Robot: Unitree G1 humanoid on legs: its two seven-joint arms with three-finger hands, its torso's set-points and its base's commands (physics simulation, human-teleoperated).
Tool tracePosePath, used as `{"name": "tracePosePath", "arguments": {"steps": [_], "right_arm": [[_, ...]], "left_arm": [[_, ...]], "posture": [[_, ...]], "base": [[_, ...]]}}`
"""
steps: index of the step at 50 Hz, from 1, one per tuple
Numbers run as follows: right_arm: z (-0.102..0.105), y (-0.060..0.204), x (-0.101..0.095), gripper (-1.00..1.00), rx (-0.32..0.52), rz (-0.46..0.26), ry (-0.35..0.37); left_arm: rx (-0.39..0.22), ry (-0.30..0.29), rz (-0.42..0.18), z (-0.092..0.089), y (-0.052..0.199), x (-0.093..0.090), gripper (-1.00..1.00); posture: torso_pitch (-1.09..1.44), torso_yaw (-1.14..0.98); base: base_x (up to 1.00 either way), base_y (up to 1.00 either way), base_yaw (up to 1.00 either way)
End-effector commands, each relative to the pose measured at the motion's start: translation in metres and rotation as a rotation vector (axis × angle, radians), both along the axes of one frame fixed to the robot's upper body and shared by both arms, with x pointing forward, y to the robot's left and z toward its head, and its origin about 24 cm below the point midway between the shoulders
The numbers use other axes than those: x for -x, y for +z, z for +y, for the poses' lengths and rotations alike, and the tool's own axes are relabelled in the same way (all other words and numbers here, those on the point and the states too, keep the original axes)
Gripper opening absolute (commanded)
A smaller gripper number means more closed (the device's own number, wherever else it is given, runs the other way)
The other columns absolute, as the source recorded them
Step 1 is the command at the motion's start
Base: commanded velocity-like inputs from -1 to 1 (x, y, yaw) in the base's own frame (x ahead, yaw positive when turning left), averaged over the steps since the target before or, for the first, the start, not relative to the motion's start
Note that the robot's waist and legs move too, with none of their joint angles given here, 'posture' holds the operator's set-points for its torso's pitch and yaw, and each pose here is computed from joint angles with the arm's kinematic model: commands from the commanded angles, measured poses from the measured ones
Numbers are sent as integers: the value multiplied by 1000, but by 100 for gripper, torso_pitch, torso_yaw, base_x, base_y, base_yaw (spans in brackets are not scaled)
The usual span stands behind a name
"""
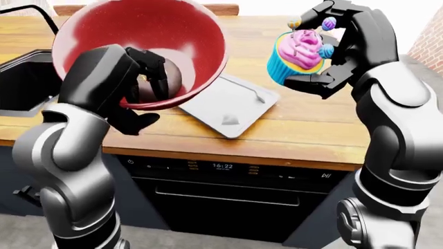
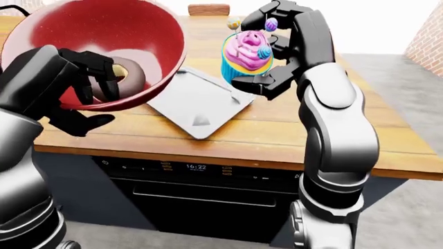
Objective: Pick up the bowl with donut and place it on the tray. Pick up the cupcake and place it on the tray.
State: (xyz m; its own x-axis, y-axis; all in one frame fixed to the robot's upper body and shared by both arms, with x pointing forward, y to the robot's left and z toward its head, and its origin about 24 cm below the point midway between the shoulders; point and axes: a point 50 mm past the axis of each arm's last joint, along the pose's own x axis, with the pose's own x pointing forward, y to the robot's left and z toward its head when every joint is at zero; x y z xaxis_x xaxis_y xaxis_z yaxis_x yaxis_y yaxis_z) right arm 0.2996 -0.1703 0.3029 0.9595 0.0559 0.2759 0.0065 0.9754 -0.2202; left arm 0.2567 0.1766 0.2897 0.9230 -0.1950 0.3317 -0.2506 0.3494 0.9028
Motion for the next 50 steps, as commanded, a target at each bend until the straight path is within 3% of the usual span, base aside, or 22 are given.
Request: {"name": "tracePosePath", "arguments": {"steps": [1,17,24,40,50], "right_arm": [[3,16,6,-100,6,-92,17],[6,25,18,-100,18,-114,51],[7,29,20,-100,21,-122,54],[6,31,21,-100,21,-129,53],[6,32,23,-100,18,-135,53]], "left_arm": [[4,34,-96,5,14,8,-100],[-9,35,-105,6,25,12,-100],[18,-5,-73,2,23,7,-100],[2,-8,-57,-2,21,5,-100],[1,-51,-24,-14,14,-14,-100]], "posture": [[0,0],[0,0],[0,0],[-12,0],[-20,0]], "base": [[45,0,0],[4,0,0],[0,0,0],[0,0,0],[0,0,0]]}}
